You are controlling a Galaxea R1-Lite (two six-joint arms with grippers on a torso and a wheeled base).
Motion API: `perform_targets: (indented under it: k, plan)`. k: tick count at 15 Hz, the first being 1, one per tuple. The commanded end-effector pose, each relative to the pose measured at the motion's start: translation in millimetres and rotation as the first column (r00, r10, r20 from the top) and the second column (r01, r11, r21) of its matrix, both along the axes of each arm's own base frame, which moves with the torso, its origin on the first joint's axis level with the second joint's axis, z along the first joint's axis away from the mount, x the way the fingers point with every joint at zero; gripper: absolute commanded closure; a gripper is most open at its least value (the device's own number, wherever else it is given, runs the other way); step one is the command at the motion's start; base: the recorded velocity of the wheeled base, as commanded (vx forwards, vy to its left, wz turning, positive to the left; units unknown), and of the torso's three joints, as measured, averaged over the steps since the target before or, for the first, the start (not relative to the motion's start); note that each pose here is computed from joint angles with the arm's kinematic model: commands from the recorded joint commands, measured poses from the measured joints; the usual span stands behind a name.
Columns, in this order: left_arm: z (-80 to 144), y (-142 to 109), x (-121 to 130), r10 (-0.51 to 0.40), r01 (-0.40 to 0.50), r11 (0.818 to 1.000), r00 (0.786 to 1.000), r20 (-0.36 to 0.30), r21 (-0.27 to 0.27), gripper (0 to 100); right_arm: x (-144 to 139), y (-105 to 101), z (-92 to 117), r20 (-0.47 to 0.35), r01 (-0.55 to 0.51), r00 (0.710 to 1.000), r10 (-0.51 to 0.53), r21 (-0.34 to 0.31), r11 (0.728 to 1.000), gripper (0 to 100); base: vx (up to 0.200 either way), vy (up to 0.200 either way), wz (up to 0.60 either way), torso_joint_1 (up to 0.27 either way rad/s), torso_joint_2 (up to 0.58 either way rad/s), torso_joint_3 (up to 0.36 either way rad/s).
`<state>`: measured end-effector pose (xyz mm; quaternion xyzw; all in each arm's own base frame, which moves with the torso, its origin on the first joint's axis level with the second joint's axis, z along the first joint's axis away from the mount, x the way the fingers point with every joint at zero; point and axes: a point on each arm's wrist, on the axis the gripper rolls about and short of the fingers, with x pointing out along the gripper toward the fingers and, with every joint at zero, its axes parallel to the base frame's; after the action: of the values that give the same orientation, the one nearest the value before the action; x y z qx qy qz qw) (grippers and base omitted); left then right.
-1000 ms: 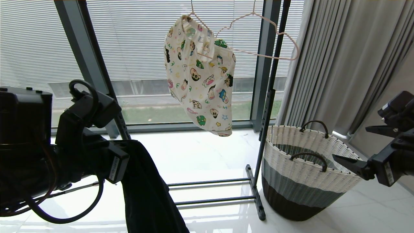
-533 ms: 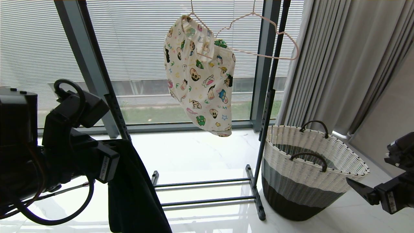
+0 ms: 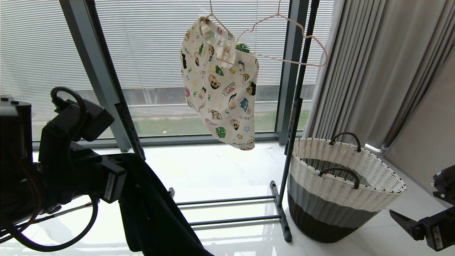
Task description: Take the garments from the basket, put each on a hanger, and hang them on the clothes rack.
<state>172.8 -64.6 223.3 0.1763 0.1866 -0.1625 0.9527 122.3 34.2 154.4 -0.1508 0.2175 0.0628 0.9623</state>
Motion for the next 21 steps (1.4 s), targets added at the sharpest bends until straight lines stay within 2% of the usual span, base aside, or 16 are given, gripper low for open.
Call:
perform_targets:
  k: [1, 3, 13, 15, 18, 21]
  plan:
    - [1, 0, 0, 0.0, 0.0, 1.0, 1.0, 0.005, -0.002, 100, -10, -3, -6, 0.0, -0.006, 1.0, 0.006, -0.011, 1.0, 0, 0.0, 0.0, 0.0, 0.0, 0.0, 0.0]
    - [2, 0, 0, 0.002, -0.002, 1.0, 1.0, 0.007, -0.002, 100, -21, -7, -13, 0.002, -0.03, 1.0, 0.031, -0.062, 0.998, 0, 0.0, 0.0, 0.0, 0.0, 0.0, 0.0]
    - [5, 9, -1, 0.045, -0.045, 0.999, 0.999, 0.024, -0.009, 100, -21, -7, -15, -0.003, -0.039, 0.999, 0.039, -0.084, 0.996, 0, 0.0, 0.0, 0.0, 0.0, 0.0, 0.0]
    - [5, 10, -1, 0.051, -0.051, 0.999, 0.998, 0.024, -0.009, 100, -25, -8, -20, -0.018, -0.052, 0.999, 0.05, -0.108, 0.993, 0, 0.0, 0.0, 0.0, 0.0, 0.0, 0.0]
    - [5, 12, 0, 0.062, -0.062, 0.998, 0.998, 0.022, -0.009, 100, -43, -14, -30, 0.004, -0.079, 0.997, 0.081, -0.164, 0.983, 0, 0.0, 0.0, 0.0, 0.0, 0.0, 0.0]
    - [4, 14, 1, 0.07, -0.07, 0.998, 0.997, 0.02, -0.009, 100, -44, -14, -30, 0.01, -0.077, 0.997, 0.08, -0.164, 0.983, 0, 0.0, 0.0, 0.0, 0.0, 0.0, 0.0]
